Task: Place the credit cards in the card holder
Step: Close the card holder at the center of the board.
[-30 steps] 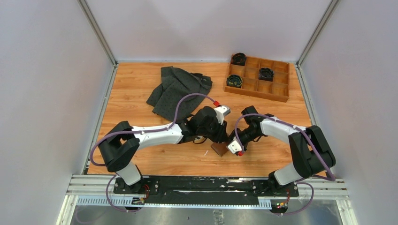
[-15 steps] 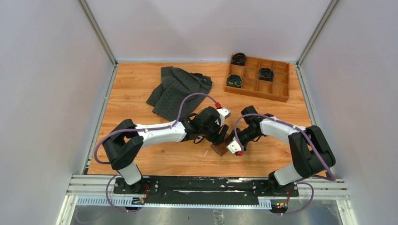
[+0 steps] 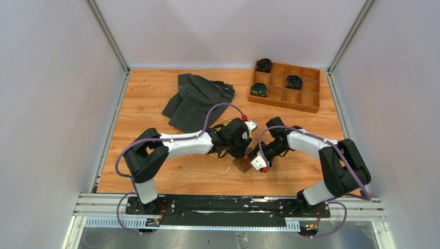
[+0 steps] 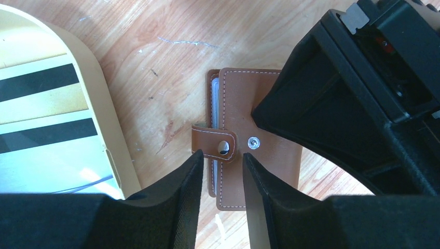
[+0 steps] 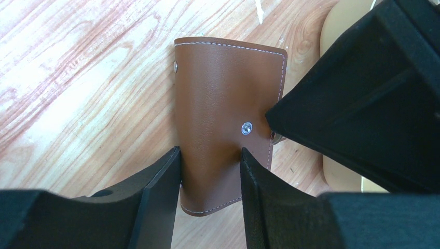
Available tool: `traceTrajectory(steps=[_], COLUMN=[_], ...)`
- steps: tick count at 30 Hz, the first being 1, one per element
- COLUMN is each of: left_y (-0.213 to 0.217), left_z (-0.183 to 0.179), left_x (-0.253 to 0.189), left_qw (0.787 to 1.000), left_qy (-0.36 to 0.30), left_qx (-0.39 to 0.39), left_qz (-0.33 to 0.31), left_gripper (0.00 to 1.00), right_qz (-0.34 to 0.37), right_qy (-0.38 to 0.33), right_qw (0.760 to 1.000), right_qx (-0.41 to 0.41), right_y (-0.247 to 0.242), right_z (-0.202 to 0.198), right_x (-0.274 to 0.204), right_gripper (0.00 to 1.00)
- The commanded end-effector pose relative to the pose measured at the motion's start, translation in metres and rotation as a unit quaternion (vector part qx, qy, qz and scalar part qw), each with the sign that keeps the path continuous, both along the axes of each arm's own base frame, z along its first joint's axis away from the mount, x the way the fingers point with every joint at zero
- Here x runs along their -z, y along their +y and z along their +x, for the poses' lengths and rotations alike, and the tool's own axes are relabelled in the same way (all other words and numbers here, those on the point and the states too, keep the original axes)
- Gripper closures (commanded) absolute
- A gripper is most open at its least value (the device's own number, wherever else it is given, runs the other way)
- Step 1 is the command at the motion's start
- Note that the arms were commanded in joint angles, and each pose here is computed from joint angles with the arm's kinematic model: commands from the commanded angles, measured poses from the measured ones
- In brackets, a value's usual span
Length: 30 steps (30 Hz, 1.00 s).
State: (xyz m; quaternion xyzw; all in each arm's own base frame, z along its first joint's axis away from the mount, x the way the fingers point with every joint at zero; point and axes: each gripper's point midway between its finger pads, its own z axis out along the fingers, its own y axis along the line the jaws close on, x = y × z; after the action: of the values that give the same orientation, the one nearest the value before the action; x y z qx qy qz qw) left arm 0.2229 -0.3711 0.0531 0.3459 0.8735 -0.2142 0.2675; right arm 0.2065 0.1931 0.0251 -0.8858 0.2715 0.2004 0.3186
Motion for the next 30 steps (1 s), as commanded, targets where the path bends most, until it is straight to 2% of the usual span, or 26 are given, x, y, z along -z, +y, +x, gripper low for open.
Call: traceTrajectory(steps=[1,14,17,22,24,30], left_y=[-0.004,-0.006,-0.007,-0.007,-0.006,-0.009], left_z=[0.003,0.009,0.01,0.011,0.012,0.005], left_x=[-0.001,0.004,0.005,0.006,0.005,-0.005], left_qw=[1.0,1.0,1.0,1.0,1.0,0.999], left_qy=[-0.003,0.001,0.003,0.007,0.005,0.003], left_qx=[0.004,-0.001,-0.001,-0.003,-0.005,0.015], left_qz=[0.002,-0.001,-0.003,-0.005,-0.007,-0.032], left_gripper=[0.64,0.7,0.76,0.97,1.0,1.0], right_qz=[-0.132,-0.133,-0.134,-0.135,-0.135,-0.136], right_qy=[0.04,0.04,0.041,0.043,0.043,0.044], right_qw=[0.99,0.99,0.99,0.99,0.99,0.99], right_qx=[0.013,0.014,0.015,0.015,0.015,0.016], right_y=[-0.042,-0.042,-0.042,-0.042,-0.042,-0.042], right_z=[-0.021,-0.021,-0.021,-0.021,-0.021,-0.021], right_x=[0.045,0.045,0.045,0.045,0.045,0.045], right_gripper=[0.55,0.55,0.56,0.56,0.56,0.57])
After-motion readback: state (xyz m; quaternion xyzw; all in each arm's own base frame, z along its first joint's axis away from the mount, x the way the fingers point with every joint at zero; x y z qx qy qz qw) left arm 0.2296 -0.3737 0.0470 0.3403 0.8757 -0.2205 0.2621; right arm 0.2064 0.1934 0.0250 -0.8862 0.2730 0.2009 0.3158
